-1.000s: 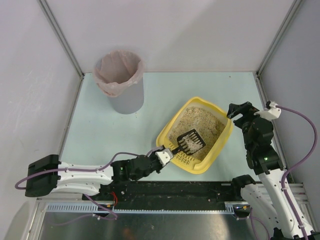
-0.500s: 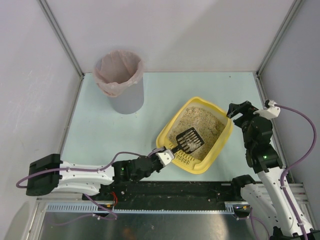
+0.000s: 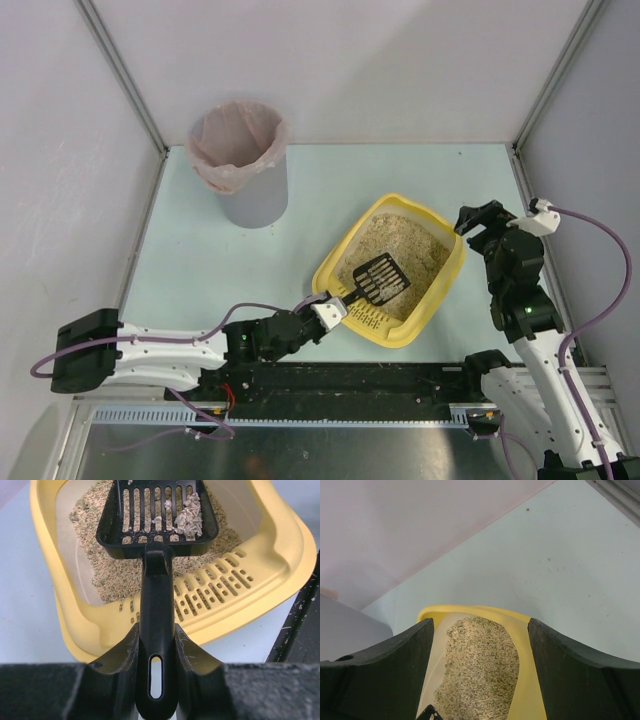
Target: Clean the litter box
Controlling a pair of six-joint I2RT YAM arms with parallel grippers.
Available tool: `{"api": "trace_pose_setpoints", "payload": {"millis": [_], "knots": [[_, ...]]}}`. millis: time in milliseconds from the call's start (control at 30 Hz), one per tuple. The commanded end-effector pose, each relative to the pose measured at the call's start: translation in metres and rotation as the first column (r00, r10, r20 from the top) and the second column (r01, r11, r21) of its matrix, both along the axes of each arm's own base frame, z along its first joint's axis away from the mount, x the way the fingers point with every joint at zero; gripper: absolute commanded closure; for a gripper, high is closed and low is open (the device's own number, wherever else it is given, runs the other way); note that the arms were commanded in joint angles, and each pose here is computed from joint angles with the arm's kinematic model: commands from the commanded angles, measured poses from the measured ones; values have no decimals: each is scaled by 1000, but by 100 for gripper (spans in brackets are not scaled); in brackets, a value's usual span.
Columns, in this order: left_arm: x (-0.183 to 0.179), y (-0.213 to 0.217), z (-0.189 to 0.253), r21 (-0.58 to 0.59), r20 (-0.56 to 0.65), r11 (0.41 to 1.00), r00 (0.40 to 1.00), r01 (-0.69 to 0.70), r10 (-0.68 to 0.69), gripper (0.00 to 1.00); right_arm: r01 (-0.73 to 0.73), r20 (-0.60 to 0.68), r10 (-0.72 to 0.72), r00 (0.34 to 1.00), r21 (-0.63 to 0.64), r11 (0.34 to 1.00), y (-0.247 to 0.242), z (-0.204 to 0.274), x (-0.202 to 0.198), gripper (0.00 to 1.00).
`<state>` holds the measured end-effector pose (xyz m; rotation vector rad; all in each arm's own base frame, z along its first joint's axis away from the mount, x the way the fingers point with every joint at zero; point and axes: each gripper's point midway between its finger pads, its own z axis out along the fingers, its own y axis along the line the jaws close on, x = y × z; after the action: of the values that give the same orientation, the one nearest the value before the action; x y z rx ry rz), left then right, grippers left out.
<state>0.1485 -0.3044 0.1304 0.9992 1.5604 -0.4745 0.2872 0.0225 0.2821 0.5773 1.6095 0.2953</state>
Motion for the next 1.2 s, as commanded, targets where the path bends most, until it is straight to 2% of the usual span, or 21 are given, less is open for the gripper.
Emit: {"api": "trace_pose_setpoints", "payload": {"millis": [0, 33, 133, 167, 233, 300, 333, 400, 467, 733, 1167], "knots": [[-2, -13, 30, -88, 24, 995, 999, 49, -47, 100, 18, 39, -18, 999, -1, 1000, -3, 11, 4, 19], [-6, -17, 30, -81, 27, 994, 997, 69, -67, 100, 18, 38, -18, 999, -3, 1000, -3, 11, 5, 19], [16, 0, 32, -69, 61, 995, 995, -69, 73, 100, 16, 32, -16, 999, 1, 1000, -3, 9, 5, 19], [1, -12, 31, -88, 29, 996, 999, 36, -33, 100, 16, 31, -16, 999, 0, 1000, -3, 8, 5, 19], [-11, -20, 33, -90, 30, 992, 996, 91, -88, 100, 16, 32, -16, 999, -1, 1000, -3, 9, 6, 19], [10, -3, 31, -45, 80, 998, 996, -38, 42, 100, 14, 27, -14, 1000, -3, 1000, -3, 7, 6, 19], [15, 2, 32, -50, 81, 997, 995, -56, 60, 100, 14, 26, -14, 1000, -4, 1000, -3, 7, 5, 19], [2, -7, 37, -96, 46, 995, 998, 36, -31, 100, 17, 29, -17, 999, -3, 1000, -3, 8, 5, 19], [-1, -13, 39, -103, 30, 993, 998, 53, -50, 100, 19, 31, -19, 999, 0, 1000, -3, 8, 6, 19], [-6, -21, 41, -84, -18, 993, 996, 82, -84, 100, 7, 27, -7, 1000, 5, 1000, -1, 7, 7, 19], [-2, -11, 80, -74, -41, 995, 997, 66, -69, 100, -3, 44, 2, 999, 16, 1000, 0, 12, 3, 19]]}}
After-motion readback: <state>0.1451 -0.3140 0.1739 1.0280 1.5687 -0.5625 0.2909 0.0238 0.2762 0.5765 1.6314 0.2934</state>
